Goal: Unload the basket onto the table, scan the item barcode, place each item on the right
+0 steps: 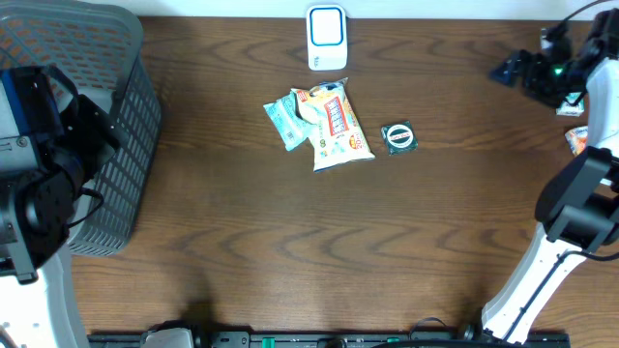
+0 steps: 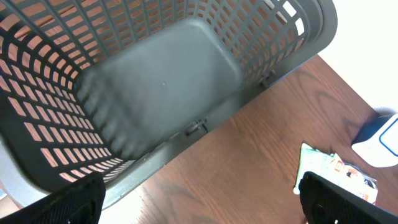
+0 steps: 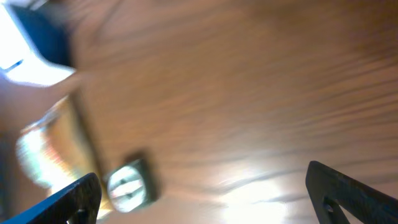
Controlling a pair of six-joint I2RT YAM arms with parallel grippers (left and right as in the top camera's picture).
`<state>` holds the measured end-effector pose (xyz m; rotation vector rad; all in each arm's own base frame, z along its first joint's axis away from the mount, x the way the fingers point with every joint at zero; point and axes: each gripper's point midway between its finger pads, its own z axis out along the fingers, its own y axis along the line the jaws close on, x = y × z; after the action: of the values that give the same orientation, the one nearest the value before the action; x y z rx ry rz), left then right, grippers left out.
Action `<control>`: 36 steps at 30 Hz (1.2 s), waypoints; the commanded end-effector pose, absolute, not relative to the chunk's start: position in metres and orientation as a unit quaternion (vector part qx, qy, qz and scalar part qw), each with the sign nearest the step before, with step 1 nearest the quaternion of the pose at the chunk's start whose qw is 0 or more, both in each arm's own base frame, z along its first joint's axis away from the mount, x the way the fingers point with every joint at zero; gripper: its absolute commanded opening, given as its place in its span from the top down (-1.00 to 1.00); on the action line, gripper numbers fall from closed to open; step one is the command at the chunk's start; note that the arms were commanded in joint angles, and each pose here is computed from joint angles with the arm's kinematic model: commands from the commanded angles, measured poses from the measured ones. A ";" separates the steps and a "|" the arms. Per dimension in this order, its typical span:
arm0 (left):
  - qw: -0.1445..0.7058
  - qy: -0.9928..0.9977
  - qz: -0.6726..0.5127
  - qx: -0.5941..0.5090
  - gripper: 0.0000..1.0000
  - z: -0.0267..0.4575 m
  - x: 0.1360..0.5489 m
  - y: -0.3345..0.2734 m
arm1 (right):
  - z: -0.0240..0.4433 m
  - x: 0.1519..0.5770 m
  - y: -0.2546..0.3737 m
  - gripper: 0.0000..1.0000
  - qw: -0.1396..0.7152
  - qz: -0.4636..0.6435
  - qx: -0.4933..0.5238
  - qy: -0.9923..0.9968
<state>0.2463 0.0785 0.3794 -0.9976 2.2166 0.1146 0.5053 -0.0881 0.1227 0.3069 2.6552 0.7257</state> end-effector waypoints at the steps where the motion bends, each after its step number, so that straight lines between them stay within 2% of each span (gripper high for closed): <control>1: 0.349 0.851 0.044 -0.391 -0.95 0.381 0.246 0.080 | 0.139 0.496 -0.034 -0.98 0.158 0.347 0.071 0.922; 4: 0.349 0.851 0.044 -0.391 -0.96 0.381 0.246 0.080 | 0.126 0.473 -0.010 -0.91 0.100 0.328 0.044 0.938; 11: 0.349 0.851 0.044 -0.391 -0.95 0.381 0.246 0.080 | 0.090 0.431 0.049 -0.99 -0.016 0.281 -0.003 0.960; 12: 0.349 0.851 0.044 -0.391 -0.96 0.381 0.246 0.080 | 0.083 0.426 0.053 -0.83 -0.027 0.264 -0.012 0.964; 13: 0.349 0.851 0.044 -0.391 -0.95 0.381 0.246 0.080 | 0.068 0.419 0.060 -0.38 -0.047 0.231 -0.018 0.972; 17: 0.349 0.851 0.044 -0.391 -0.96 0.381 0.246 0.080 | 0.045 0.409 0.082 0.31 -0.073 0.198 -0.001 0.978; 20: 0.349 0.851 0.044 -0.391 -0.96 0.381 0.246 0.080 | 0.037 0.399 0.100 0.92 -0.087 0.194 -0.010 0.977; 21: 0.349 0.851 0.044 -0.391 -0.96 0.381 0.246 0.080 | 0.036 0.397 0.106 0.98 -0.091 0.194 -0.016 0.977; 26: 0.349 0.851 0.044 -0.391 -0.95 0.381 0.246 0.080 | 0.036 0.391 0.127 0.97 -0.096 0.191 -0.039 0.976; 30: 0.349 0.851 0.044 -0.391 -0.96 0.381 0.246 0.080 | 0.030 0.402 0.140 0.97 -0.068 0.182 -0.043 0.980; 36: 0.349 0.851 0.044 -0.391 -0.96 0.381 0.246 0.080 | 0.015 0.417 0.114 0.97 -0.033 0.046 0.045 0.997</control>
<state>0.2464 0.0785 0.3793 -0.9977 2.2169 0.1148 0.4168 0.1372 0.0248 -0.0939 3.1832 0.4634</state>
